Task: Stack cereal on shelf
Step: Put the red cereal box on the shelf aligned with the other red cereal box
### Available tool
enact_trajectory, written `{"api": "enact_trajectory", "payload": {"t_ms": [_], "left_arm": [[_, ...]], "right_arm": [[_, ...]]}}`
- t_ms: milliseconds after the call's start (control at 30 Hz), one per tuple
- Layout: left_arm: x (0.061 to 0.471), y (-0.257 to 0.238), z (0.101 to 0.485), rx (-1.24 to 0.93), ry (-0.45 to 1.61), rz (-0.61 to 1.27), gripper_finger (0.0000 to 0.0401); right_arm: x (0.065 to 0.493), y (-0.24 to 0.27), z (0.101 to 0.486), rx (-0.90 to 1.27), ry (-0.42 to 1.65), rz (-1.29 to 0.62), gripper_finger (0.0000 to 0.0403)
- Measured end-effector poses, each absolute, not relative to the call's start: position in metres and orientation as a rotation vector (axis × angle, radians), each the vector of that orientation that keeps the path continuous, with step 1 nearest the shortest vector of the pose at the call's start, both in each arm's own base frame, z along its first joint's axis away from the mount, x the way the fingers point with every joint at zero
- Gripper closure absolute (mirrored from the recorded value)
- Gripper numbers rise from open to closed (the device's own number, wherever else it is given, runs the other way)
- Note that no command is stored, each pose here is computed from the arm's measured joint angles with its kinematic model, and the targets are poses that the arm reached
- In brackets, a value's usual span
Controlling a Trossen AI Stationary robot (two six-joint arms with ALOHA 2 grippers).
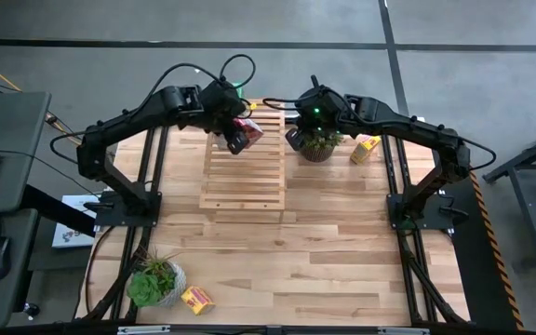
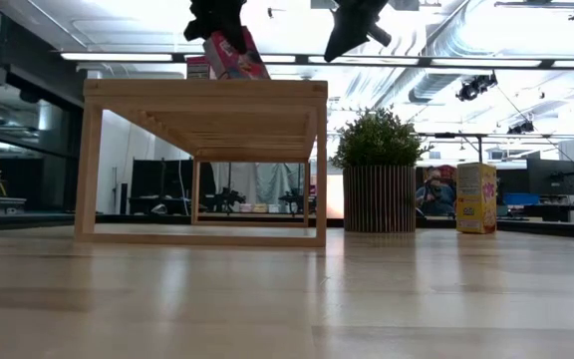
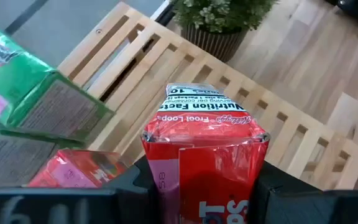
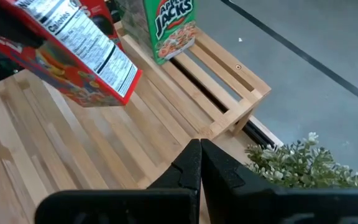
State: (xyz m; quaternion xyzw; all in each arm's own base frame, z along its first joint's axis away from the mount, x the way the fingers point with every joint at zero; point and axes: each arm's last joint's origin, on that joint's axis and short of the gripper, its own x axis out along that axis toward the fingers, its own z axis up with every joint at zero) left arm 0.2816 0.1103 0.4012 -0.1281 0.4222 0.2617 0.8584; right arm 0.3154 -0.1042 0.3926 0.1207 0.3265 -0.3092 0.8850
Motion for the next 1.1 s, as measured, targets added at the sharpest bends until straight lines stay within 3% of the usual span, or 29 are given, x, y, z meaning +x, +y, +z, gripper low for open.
{"api": "enact_trajectory", "payload": {"t_ms": [400,900,1100], "left_arm": [[0.291,0.100,0.385,-0.393,0.988,0.562,0.0279],[0.297,0.104,0.377,-0.338,1.018,0.604,0.0278],[0.297,0.104,0.378,-0.303,1.020,0.592,0.0257]], "right_arm": [[0.317,-0.104,0.394,0.220,0.671,-0.630,0.0402],[0.317,-0.105,0.394,0.207,0.675,-0.625,0.0402],[0.317,-0.105,0.394,0.207,0.675,-0.625,0.0402]]}}
